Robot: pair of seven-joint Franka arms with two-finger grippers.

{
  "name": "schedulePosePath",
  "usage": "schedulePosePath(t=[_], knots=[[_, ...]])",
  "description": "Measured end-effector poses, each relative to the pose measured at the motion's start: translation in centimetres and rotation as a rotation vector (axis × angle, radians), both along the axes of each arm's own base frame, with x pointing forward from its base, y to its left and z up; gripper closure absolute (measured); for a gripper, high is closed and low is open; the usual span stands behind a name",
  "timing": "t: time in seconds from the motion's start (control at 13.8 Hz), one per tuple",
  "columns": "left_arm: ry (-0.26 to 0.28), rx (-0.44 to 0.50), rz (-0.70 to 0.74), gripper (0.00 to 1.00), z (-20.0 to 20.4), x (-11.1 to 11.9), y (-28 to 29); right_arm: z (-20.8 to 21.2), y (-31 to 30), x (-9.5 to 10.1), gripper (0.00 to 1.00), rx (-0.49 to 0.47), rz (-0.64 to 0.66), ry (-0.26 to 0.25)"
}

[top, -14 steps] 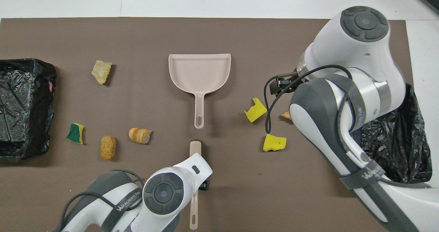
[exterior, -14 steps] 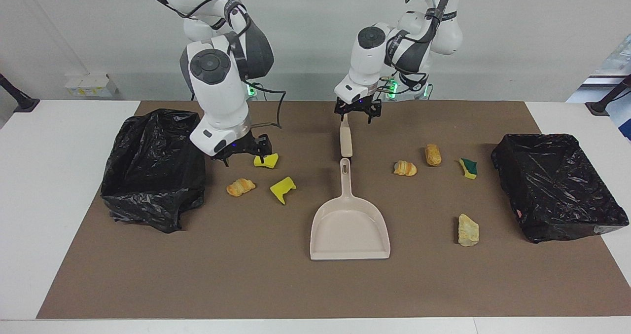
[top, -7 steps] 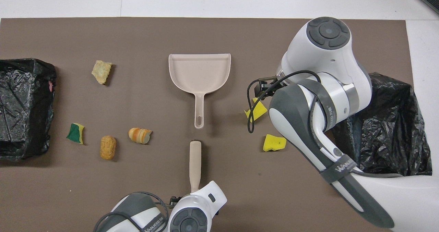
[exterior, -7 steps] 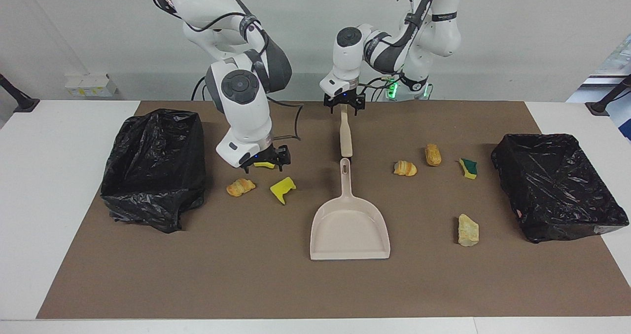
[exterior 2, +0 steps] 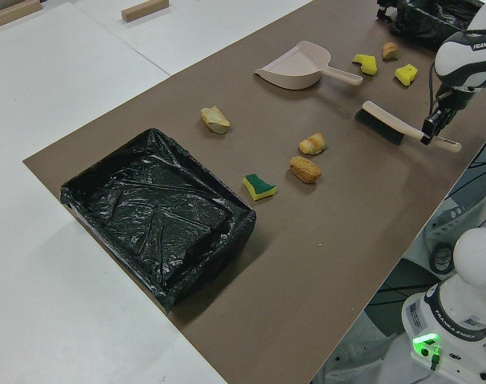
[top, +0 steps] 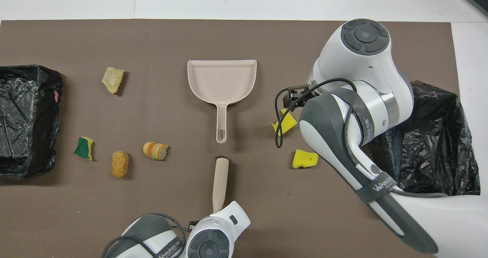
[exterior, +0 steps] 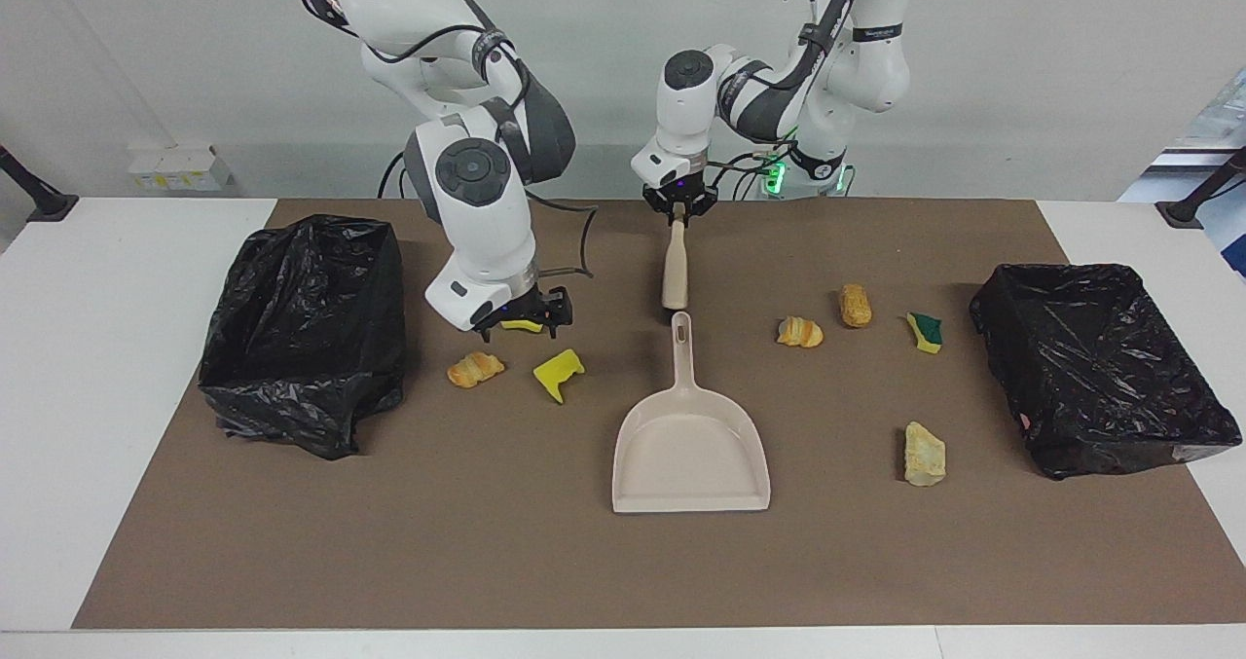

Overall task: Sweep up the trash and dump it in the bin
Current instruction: 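Reach the left gripper to the brush while the right gripper reaches the dustpan, then grasp the brush handle with the left gripper and lift it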

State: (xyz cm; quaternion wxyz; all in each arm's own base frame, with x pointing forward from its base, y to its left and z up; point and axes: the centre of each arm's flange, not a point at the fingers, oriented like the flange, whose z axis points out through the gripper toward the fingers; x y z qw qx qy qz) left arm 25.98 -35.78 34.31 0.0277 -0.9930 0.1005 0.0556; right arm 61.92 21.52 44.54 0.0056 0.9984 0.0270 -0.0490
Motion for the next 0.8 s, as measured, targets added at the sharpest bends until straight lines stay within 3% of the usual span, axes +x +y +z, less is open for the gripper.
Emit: schedulePosePath(t=[0.15, 0.44, 0.8], knots=[[0.025, 0.026, 0.025, 0.74, 0.8, 1.0, 0.8, 0.0, 0.0, 0.0, 0.00, 0.001, 0.000, -0.001], [0.063, 0.074, 0.073, 0.74, 3.2, 5.7, 4.8, -0.1, 0.7, 0.3, 0.00, 0.018, -0.027, -0.041], [0.138, 0.079, 0.095, 0.74, 2.6, 10.5, 12.7, -1.3, 8.2, -1.8, 0.00, 0.070, -0.089, -0.117]])
